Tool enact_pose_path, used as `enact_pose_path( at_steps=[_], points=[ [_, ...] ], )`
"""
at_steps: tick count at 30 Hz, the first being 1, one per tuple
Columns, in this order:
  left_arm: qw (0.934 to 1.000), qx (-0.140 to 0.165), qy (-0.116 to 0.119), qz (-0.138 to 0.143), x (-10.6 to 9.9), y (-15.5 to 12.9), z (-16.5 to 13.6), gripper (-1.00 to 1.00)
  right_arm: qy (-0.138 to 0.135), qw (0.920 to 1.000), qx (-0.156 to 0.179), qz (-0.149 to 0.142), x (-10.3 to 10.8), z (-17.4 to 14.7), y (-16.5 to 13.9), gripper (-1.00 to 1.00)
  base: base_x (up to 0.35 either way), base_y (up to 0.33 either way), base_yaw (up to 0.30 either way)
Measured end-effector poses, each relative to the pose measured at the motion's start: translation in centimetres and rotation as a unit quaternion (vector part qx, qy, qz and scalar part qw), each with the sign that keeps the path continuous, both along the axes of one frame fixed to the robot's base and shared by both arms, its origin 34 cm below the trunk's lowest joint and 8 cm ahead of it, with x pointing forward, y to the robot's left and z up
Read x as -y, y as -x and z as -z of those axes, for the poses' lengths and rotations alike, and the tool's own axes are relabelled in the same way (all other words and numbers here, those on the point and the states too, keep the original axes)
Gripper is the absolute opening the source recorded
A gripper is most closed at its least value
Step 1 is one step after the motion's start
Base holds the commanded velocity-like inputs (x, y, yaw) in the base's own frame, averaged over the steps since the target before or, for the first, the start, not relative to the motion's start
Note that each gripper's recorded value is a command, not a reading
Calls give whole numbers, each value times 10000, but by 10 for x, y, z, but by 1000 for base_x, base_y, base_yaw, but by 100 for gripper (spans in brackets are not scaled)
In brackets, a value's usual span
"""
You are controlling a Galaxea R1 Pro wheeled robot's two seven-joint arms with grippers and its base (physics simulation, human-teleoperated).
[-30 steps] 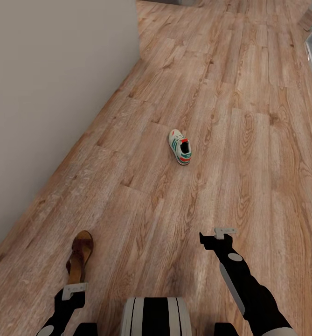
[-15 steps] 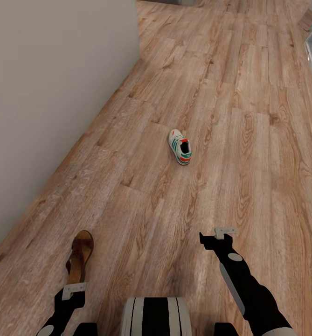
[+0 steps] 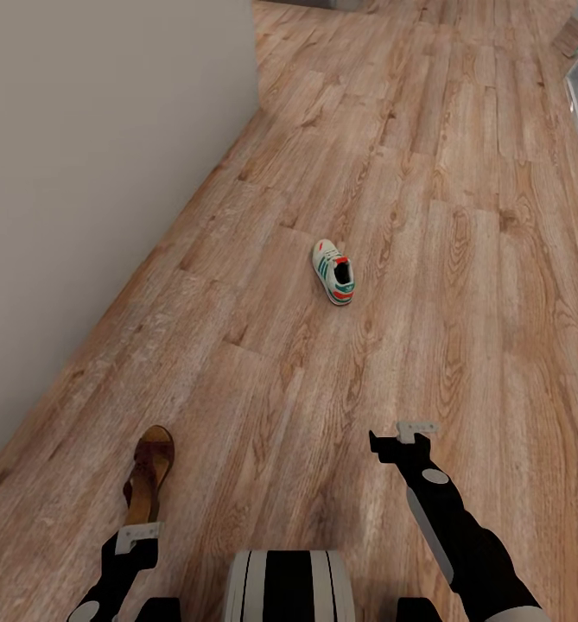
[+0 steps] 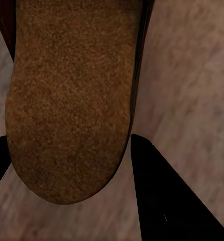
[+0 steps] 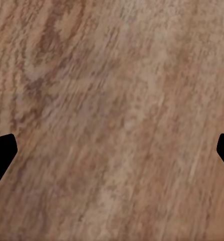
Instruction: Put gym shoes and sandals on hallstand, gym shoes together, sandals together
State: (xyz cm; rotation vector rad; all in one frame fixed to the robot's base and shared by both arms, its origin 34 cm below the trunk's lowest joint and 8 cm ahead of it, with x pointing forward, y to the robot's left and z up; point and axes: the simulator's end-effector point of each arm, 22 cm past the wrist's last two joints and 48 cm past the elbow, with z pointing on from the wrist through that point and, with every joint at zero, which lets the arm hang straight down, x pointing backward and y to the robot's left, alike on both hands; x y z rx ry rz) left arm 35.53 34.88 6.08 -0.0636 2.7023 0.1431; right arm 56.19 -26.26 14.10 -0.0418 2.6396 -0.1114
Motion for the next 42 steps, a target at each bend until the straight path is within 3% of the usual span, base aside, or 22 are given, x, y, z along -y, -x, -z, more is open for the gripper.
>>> enact_pose_path(
  at_steps=[15, 29, 31, 32, 33, 42],
  points=[
    [9994, 322, 4, 104, 5, -30, -19, -100, 29, 9997, 257, -19, 2, -28, -16, 100, 0, 0, 0],
    [9984, 551, -69, 38, -4, -47, -38, -100, 78, 9990, 441, -13, 6, -50, -26, 100, 0, 0, -4],
    [9982, 596, -71, 19, -5, -50, -41, -100, 256, 9988, 421, -16, 22, -51, -21, 100, 0, 0, -102],
    [9981, 615, -72, 6, -5, -51, -43, -100, 577, 9971, 494, 41, 51, -44, -1, 100, 0, 0, -129],
    [9980, 634, -75, 4, -6, -52, -44, -100, 629, 9963, 588, 55, 56, -44, 5, 100, 0, 0, -131],
    [9974, 715, -88, -18, -7, -45, -58, -100, 687, 9929, 963, 115, 67, -41, 54, 100, 0, 0, -132]
  ],
)
